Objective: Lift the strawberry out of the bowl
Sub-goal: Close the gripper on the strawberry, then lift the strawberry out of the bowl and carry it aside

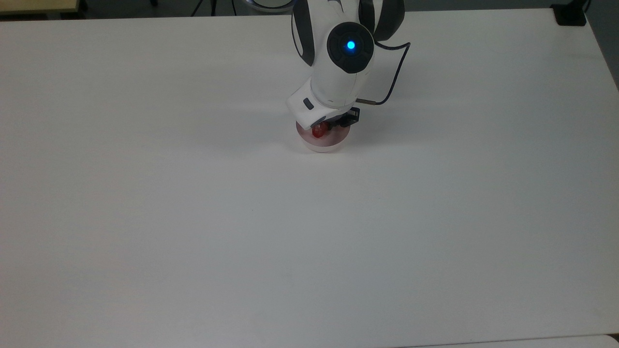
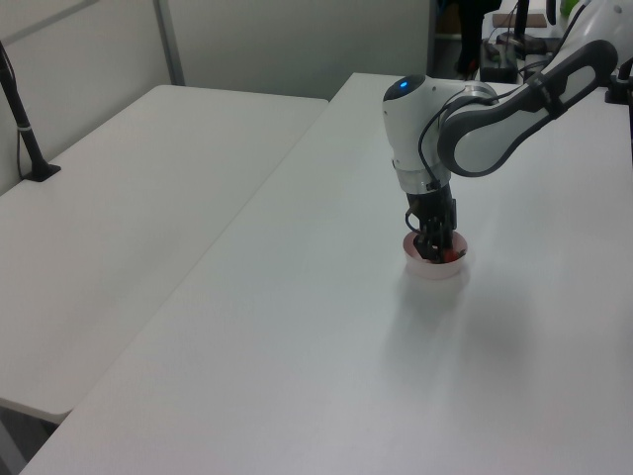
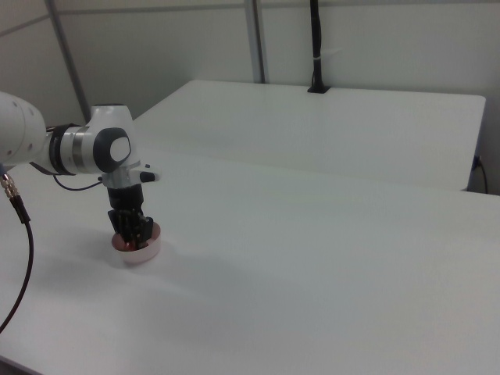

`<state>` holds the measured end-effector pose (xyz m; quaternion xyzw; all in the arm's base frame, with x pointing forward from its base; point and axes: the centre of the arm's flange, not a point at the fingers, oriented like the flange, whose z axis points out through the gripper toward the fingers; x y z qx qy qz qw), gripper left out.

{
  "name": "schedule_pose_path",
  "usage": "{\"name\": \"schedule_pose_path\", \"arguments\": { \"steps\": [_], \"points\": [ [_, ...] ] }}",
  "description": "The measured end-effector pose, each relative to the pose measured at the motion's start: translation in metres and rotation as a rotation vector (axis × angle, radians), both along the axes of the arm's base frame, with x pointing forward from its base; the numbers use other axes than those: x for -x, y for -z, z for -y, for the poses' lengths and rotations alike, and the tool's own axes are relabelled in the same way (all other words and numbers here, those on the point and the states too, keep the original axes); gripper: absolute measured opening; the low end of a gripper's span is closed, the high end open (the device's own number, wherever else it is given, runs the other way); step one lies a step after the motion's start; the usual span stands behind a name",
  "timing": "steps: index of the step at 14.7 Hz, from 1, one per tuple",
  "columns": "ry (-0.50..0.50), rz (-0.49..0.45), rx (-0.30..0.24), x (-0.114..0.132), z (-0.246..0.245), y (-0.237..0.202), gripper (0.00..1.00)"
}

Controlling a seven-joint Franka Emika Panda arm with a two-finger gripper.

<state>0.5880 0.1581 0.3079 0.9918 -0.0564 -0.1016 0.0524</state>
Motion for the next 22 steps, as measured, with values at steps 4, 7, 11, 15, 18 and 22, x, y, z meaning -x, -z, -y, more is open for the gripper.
{"name": "schedule_pose_path", "arguments": {
  "steps": [4, 7, 11, 15, 18, 22],
  "points": [
    [0.009, 0.016, -0.003, -0.003, 0.005, -0.009, 0.41],
    [0.02, 0.053, -0.008, -0.007, 0.011, -0.03, 0.41],
    [0.039, 0.063, 0.001, -0.003, 0.025, -0.06, 0.41],
    [-0.004, -0.007, 0.013, 0.007, 0.077, -0.091, 0.41],
    [-0.078, -0.071, 0.03, 0.016, 0.13, -0.094, 0.39],
    [-0.131, -0.194, 0.125, 0.04, 0.176, -0.05, 0.39]
  ]
}}
